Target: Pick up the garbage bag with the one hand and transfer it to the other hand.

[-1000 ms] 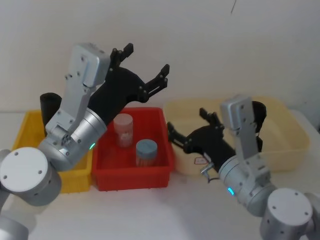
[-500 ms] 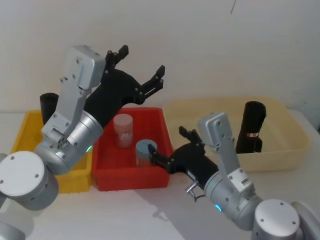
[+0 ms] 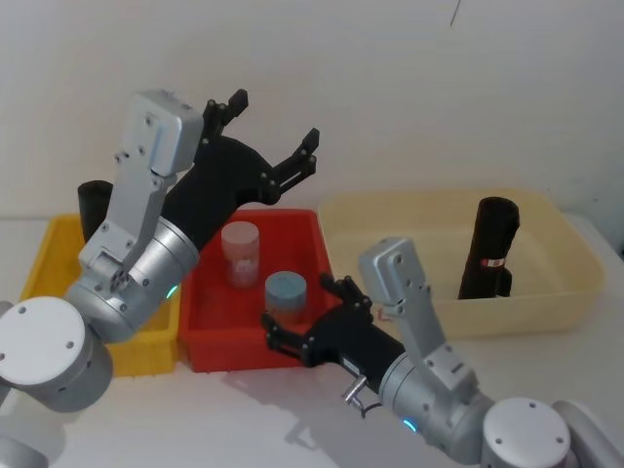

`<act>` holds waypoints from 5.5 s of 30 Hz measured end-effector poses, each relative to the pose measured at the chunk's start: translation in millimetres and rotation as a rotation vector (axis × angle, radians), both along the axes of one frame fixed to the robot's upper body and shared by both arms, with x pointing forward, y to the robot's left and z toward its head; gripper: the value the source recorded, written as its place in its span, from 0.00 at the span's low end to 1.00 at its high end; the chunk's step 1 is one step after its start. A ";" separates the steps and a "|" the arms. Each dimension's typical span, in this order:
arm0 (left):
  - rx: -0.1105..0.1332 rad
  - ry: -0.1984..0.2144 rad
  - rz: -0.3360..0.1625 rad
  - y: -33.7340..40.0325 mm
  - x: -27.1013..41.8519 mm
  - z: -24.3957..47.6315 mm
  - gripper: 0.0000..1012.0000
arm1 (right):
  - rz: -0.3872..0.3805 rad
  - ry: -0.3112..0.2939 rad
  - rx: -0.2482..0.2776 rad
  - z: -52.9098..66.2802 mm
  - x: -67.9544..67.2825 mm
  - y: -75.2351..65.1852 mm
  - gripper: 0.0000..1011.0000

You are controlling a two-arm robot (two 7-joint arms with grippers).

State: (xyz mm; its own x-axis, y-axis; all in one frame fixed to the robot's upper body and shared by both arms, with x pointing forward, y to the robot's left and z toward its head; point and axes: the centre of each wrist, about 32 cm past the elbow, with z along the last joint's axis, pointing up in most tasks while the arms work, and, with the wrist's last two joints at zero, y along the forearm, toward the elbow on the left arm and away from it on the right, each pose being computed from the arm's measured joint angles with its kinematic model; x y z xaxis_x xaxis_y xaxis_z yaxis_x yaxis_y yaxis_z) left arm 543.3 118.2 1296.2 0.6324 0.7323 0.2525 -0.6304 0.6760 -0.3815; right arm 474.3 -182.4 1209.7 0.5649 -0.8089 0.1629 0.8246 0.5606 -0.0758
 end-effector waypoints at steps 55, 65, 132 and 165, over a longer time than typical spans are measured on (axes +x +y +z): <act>-0.001 0.001 0.002 0.3 -0.4 -0.3 0.99 | -0.041 0.121 0.042 -15.4 55.9 4.6 0.99; -0.001 0.001 0.002 0.3 -0.4 -0.3 0.99 | -0.025 0.119 0.035 -16.1 54.9 7.8 0.99; -0.001 0.001 0.002 0.3 -0.4 -0.2 0.99 | -0.073 0.026 0.158 29.3 69.5 0.2 0.66; -0.001 0.001 0.002 0.3 -0.4 -0.2 0.99 | -0.321 -0.021 0.041 19.9 93.9 -75.7 0.66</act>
